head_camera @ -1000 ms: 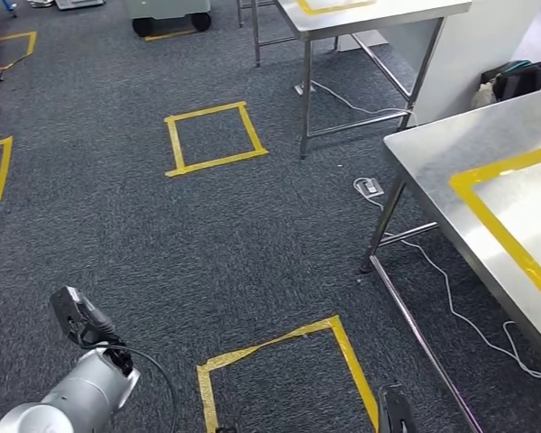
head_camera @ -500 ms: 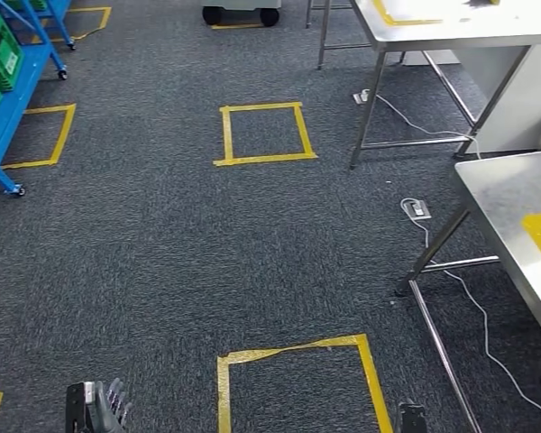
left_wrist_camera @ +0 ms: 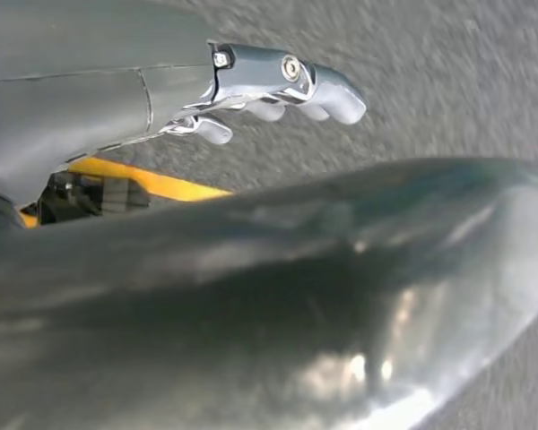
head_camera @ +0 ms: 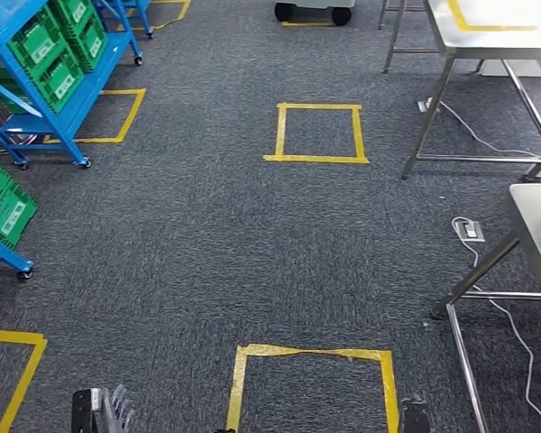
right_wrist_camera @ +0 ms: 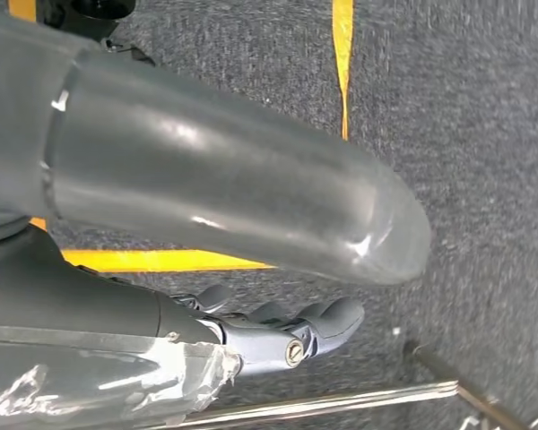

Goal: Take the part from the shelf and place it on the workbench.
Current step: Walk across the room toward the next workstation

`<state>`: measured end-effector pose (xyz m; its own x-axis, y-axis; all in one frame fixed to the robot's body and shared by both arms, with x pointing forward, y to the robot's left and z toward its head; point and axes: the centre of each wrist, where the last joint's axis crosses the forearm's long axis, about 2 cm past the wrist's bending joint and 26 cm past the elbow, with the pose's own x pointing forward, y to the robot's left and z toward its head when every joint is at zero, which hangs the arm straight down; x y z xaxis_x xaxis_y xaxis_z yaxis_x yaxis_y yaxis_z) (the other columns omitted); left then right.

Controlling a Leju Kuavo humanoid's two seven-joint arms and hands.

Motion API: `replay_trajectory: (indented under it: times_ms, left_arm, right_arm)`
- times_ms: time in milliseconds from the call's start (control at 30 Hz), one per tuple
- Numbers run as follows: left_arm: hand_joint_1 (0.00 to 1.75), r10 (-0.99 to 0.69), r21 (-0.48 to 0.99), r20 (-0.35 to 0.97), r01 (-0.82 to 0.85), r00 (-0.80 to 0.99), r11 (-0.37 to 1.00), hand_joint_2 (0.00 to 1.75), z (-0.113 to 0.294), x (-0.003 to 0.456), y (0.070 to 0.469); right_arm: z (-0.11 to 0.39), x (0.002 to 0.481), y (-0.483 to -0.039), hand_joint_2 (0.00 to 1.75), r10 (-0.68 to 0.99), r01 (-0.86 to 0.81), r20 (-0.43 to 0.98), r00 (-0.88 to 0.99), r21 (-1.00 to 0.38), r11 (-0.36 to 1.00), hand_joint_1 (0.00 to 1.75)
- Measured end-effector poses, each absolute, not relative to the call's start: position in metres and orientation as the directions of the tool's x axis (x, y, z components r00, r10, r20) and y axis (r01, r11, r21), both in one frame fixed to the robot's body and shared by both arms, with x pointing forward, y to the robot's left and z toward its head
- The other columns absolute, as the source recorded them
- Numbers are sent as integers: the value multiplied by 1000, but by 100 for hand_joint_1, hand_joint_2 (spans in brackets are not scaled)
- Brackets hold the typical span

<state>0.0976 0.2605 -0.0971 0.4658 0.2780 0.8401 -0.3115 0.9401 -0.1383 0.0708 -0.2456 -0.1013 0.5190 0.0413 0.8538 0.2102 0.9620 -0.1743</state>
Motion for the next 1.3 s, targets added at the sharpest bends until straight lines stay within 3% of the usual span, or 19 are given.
replay_trajectory:
  times_ms: [1300]
  left_arm:
    - [0,202,-79,864,-272,461,959,0,-94,104,245]
  right_arm:
    - [-102,61,-249,0,22,236,852,524,-170,957,0]
